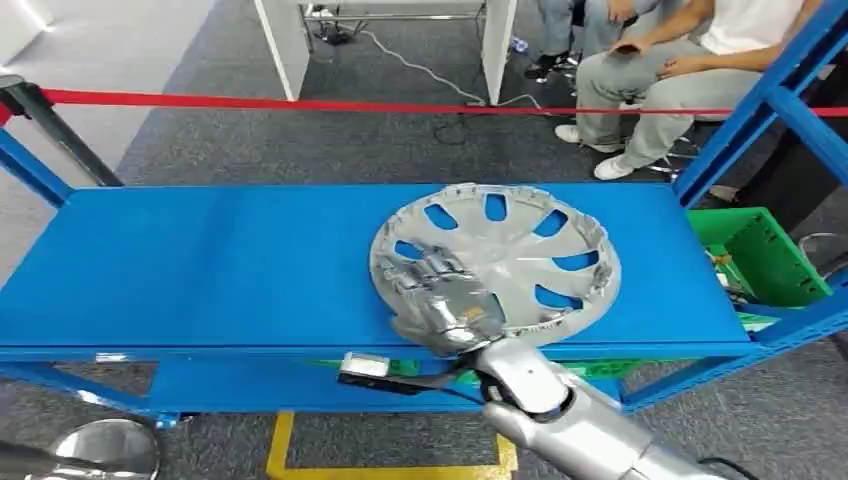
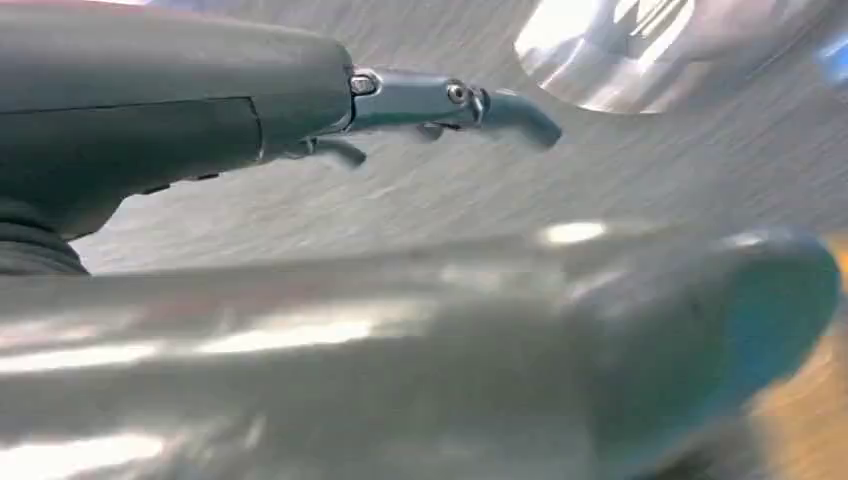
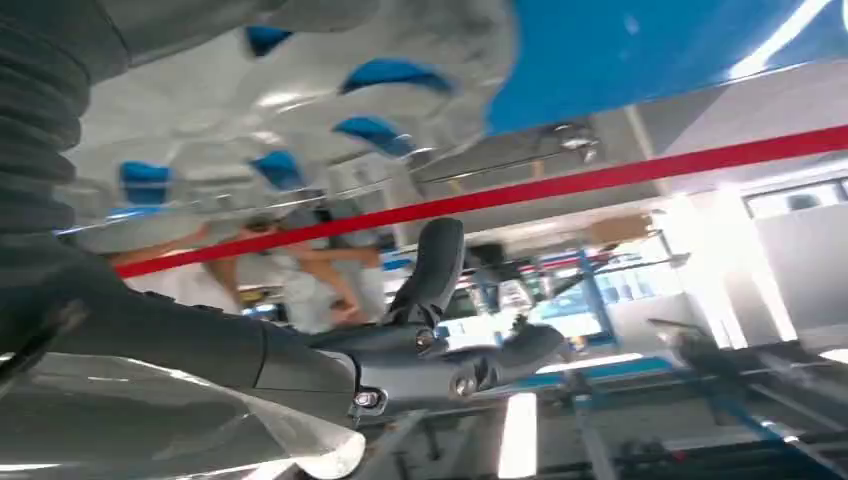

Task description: Take the parts from the cabinet and place them on the table.

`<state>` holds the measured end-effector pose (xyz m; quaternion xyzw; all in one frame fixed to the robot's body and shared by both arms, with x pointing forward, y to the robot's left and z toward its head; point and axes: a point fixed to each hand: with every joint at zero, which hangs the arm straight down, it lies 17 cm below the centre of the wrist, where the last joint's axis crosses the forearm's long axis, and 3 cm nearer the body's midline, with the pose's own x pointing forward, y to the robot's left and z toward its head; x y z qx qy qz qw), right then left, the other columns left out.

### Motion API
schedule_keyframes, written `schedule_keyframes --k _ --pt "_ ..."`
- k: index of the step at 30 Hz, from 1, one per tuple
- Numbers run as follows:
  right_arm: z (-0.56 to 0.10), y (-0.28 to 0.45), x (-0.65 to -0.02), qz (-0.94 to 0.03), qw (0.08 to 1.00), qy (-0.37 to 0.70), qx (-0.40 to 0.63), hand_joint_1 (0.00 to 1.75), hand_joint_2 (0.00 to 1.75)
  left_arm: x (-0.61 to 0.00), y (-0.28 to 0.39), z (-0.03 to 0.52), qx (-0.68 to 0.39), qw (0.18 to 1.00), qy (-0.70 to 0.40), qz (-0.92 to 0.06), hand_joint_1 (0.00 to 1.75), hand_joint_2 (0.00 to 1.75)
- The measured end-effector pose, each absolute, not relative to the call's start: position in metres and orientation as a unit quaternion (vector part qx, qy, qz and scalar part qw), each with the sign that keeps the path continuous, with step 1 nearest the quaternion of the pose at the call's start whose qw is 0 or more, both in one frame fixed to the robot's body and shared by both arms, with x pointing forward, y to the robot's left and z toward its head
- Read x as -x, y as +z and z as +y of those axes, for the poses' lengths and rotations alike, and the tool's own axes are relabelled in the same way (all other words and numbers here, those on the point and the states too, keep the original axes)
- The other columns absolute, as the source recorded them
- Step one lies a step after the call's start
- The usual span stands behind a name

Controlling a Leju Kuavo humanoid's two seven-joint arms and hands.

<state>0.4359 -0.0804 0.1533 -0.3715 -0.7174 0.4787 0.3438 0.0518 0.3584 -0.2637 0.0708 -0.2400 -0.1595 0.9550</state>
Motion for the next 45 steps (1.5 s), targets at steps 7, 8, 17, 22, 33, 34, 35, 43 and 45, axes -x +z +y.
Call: schedule_keyframes --k 7,8,17,22,33,34,35,43,45 --pt "-0.122 0.148 -0.440 -0.701 0.372 0.461 0.397 0.00 1.75 -0.136 -0.252 0.282 -0.092 0.932 -0.145 -0.320 0.00 0.00" --pt "-0.126 0.148 -0.440 -0.700 0.374 0.458 0.401 0.00 1.75 -0.140 -0.251 0.281 -0.099 0.930 -0.140 -0.326 0.00 0.00" --pt "-0.166 0.140 -0.434 -0.679 0.414 0.430 0.428 0.00 1.75 -0.124 -0.250 0.303 -0.163 0.929 -0.101 -0.316 0.00 0.00" --pt "-0.172 0.138 -0.432 -0.675 0.417 0.428 0.432 0.00 1.75 -0.117 -0.253 0.308 -0.174 0.935 -0.096 -0.294 0.00 0.00" --pt "-0.185 0.146 -0.431 -0.669 0.417 0.421 0.448 0.00 1.75 -0.065 -0.258 0.303 -0.147 0.969 -0.061 -0.191 0.00 0.00" --pt "-0.185 0.146 -0.431 -0.669 0.417 0.421 0.448 0.00 1.75 -0.066 -0.257 0.303 -0.150 0.968 -0.059 -0.191 0.00 0.00" --pt "-0.184 0.146 -0.431 -0.669 0.418 0.423 0.447 0.00 1.75 -0.067 -0.256 0.304 -0.153 0.968 -0.058 -0.192 0.00 0.00" --pt "-0.180 0.141 -0.433 -0.665 0.422 0.435 0.436 0.00 1.75 -0.068 -0.253 0.305 -0.160 0.966 -0.062 -0.194 0.00 0.00" --pt "-0.180 0.141 -0.433 -0.665 0.423 0.436 0.435 0.00 1.75 -0.068 -0.253 0.306 -0.161 0.966 -0.060 -0.193 0.00 0.00"
